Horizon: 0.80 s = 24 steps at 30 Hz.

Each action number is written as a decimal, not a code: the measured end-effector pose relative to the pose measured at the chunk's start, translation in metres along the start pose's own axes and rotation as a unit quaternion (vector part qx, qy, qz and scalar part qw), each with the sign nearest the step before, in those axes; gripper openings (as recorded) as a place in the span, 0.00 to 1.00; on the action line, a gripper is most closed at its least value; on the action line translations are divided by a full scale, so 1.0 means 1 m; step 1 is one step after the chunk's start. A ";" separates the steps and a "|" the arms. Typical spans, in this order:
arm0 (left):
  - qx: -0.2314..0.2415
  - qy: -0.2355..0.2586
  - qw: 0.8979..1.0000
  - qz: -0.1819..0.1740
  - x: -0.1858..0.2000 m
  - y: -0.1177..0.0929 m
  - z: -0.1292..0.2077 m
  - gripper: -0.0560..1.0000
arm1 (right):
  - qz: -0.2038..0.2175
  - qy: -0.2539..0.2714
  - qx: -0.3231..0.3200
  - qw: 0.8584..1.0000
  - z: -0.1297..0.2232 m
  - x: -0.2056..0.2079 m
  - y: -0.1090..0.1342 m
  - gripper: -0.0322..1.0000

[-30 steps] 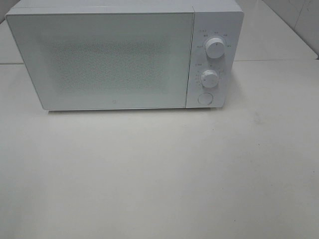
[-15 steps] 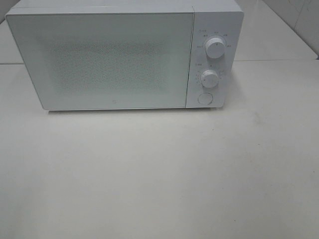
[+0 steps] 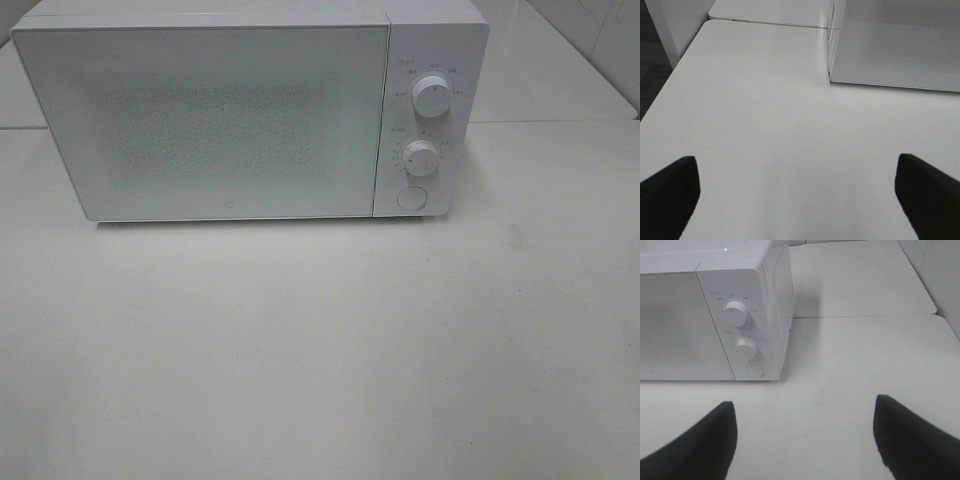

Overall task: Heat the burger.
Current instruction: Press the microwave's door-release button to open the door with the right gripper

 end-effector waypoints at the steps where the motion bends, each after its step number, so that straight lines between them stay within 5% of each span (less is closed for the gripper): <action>1: 0.000 0.000 1.000 0.000 0.000 0.000 0.000 0.98 | 0.001 -0.002 0.000 1.000 -0.002 -0.004 -0.001 0.75; 10: 0.000 0.000 1.000 0.000 0.000 0.000 0.000 0.98 | 0.007 0.003 -0.015 1.000 -0.012 -0.043 -0.007 0.75; 24: 0.000 0.000 1.000 0.000 0.000 0.000 0.000 0.98 | 0.024 0.034 -0.168 0.985 0.024 -0.135 -0.011 0.75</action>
Point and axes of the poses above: a point on each arm's last joint axis where the gripper is mounted, x pointing back along that axis away from the gripper, y along the wrist's bending axis when the last joint is at zero, z = x × y, the point moved 10 cm from there along -x, pointing out along that axis toward the gripper, and after that the axes turned 12 degrees about x, right-handed, at the moved point
